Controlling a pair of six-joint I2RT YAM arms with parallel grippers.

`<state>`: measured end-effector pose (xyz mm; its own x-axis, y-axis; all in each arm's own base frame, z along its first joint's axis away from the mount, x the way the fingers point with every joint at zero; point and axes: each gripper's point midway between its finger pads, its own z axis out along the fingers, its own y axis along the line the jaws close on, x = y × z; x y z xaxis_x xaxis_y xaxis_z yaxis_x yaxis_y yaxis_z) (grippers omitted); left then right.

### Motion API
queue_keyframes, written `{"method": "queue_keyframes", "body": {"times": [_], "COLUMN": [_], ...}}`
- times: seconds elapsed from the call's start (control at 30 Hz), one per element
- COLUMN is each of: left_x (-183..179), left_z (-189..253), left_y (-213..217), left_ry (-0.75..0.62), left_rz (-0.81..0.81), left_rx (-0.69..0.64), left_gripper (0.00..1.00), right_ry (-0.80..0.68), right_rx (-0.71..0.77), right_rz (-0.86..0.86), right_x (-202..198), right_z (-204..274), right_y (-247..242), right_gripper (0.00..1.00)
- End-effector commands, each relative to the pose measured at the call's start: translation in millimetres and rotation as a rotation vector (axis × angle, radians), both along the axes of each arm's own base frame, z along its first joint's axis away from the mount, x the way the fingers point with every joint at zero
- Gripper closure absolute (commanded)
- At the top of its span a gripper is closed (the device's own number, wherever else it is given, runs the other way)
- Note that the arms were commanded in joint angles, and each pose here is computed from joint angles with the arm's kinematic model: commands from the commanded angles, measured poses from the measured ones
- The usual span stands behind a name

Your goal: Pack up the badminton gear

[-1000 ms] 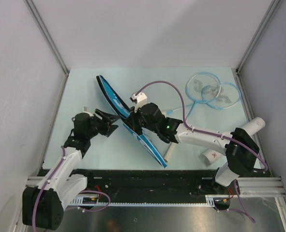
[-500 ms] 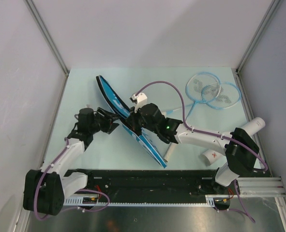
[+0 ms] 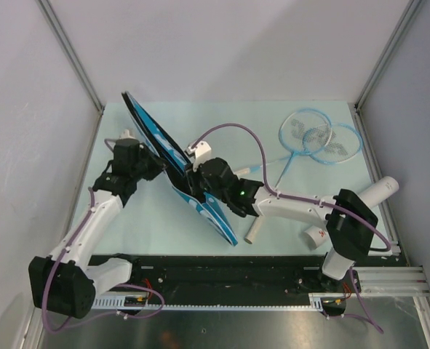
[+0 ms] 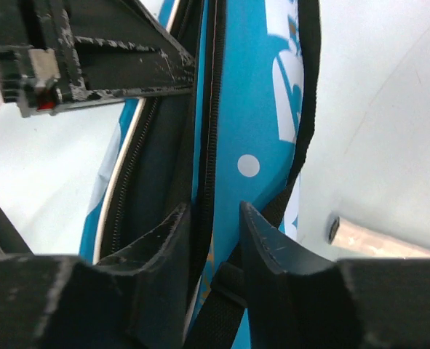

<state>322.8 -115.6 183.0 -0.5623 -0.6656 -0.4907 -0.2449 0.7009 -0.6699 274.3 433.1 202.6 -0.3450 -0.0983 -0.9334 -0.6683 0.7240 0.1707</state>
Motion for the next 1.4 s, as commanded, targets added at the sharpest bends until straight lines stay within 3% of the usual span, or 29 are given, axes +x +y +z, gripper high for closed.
{"method": "queue_keyframes", "body": {"times": [0.0, 0.1, 0.13, 0.2, 0.23, 0.27, 0.37, 0.47, 0.6, 0.77, 0.93, 1.03, 1.13, 1.17, 1.37], "left_x": [-2, -1, 0, 8, 9, 14, 20, 27, 35, 54, 78, 81, 87, 89, 102], "left_z": [57, 81, 85, 102, 103, 110, 121, 136, 167, 175, 106, 69, 51, 48, 29], "left_y": [9, 8, 7, 5, 5, -2, -4, 7, 17, -18, -54, -60, -58, -57, -53], "left_ry": [-0.144, -0.208, -0.211, -0.258, -0.254, -0.275, -0.289, -0.298, -0.349, -0.422, -0.310, -0.251, -0.274, -0.279, -0.233], "left_rz": [-0.049, -0.068, -0.083, -0.140, -0.163, -0.202, -0.272, -0.251, -0.234, -0.399, -0.584, -0.660, -0.654, -0.654, -0.617], "left_rx": [0.230, 0.316, 0.342, 0.439, 0.481, 0.517, 0.676, 0.824, 0.927, 0.909, 0.866, 0.882, 0.917, 0.930, 0.964], "left_gripper": [1.00, 1.00, 1.00, 1.00, 1.00, 1.00, 1.00, 1.00, 1.00, 1.00, 1.00, 1.00, 1.00, 0.99, 0.99], "right_ry": [-0.027, -0.008, -0.017, 0.028, 0.012, 0.045, 0.092, 0.156, 0.219, 0.348, 0.479, 0.513, 0.501, 0.478, 0.466], "right_rx": [-0.052, -0.066, -0.034, -0.069, -0.026, -0.042, 0.029, 0.111, 0.308, 0.569, 0.516, 0.457, 0.391, 0.346, 0.199], "right_rz": [0.054, 0.099, 0.101, 0.090, 0.076, 0.056, 0.034, -0.060, -0.105, 0.032, 0.008, -0.030, 0.012, 0.022, -0.045], "right_x": [8, 5, 10, 20, 30, 40, 57, 74, 84, 58, 42, 43, 33, 28, 17], "right_z": [1, -4, 14, -2, 23, 7, 23, 29, 49, 43, -15, -44, -47, -44, -26], "right_y": [15, 36, 46, 54, 64, 69, 80, 74, 55, 48, 46, 27, 12, 3, -66], "right_gripper": [0.55, 0.40, 0.38, 0.36, 0.36, 0.37, 0.44, 0.80, 1.00, 1.00, 1.00, 0.94, 0.78, 0.60, 0.21]}}
